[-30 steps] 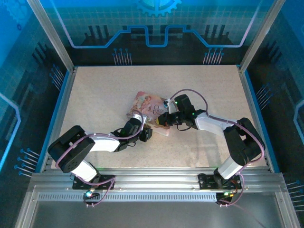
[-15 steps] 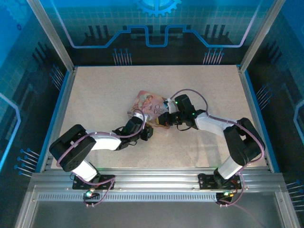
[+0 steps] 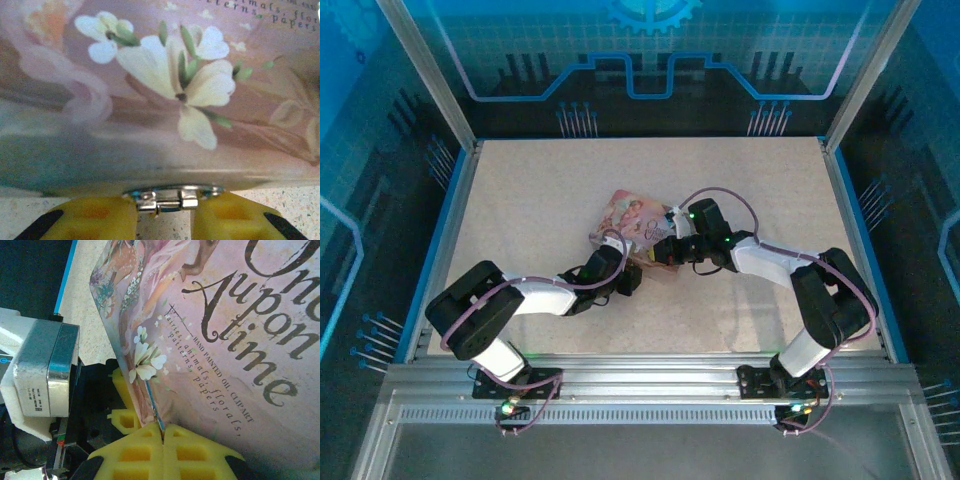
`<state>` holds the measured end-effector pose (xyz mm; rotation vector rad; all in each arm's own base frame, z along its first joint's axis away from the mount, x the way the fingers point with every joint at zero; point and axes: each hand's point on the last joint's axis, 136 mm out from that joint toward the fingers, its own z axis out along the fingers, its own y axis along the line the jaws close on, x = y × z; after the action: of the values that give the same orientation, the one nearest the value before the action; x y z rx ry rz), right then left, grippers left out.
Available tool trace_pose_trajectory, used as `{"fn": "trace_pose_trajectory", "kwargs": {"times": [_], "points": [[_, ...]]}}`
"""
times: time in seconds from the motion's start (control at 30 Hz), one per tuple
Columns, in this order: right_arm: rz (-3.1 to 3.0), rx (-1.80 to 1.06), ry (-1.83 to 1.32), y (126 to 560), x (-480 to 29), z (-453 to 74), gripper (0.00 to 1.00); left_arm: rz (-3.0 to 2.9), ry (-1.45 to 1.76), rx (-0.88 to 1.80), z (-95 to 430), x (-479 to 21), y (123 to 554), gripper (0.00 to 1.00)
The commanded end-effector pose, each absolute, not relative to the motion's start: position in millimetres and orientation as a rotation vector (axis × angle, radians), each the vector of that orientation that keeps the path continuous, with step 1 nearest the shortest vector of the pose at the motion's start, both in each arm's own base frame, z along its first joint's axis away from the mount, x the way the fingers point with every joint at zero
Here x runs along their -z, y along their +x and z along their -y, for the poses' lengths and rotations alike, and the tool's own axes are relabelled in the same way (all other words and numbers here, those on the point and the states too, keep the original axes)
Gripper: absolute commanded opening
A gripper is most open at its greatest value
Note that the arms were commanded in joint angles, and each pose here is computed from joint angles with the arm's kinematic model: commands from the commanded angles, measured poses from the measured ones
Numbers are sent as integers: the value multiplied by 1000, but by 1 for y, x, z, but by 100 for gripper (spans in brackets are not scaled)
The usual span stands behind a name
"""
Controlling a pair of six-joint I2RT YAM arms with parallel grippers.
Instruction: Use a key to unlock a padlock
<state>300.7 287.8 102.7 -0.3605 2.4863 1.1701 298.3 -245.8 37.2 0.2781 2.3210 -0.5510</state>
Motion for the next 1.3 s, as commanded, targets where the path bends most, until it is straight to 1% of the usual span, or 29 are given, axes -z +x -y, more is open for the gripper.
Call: {"fn": "trace_pose_trajectory", "kwargs": {"times": [0.0,0.3,0.5,0.67,0.83,0.97,1.13,1.27], "points": [[-2609,-1115,-299,285,-75,-274,4,-2253,298,607,260,-59,304,28],[-2486,-1101,-354,294,-101,-275,3,-2270,186,783,268,-76,293,25],[-2364,-1018,-393,303,-128,-268,3,-2305,96,894,273,-80,284,22],[-2254,-963,-400,301,-148,-256,3,-2335,50,950,277,-82,281,20],[-2178,-923,-425,288,-159,-244,3,-2348,15,993,280,-85,280,18],[-2117,-908,-498,267,-162,-240,3,-2346,-18,1036,281,-91,280,17],[-2079,-880,-563,245,-152,-238,3,-2346,-54,1053,278,-95,281,16],[-2067,-825,-643,230,-133,-243,3,-2342,-100,1082,275,-98,282,16]]}}
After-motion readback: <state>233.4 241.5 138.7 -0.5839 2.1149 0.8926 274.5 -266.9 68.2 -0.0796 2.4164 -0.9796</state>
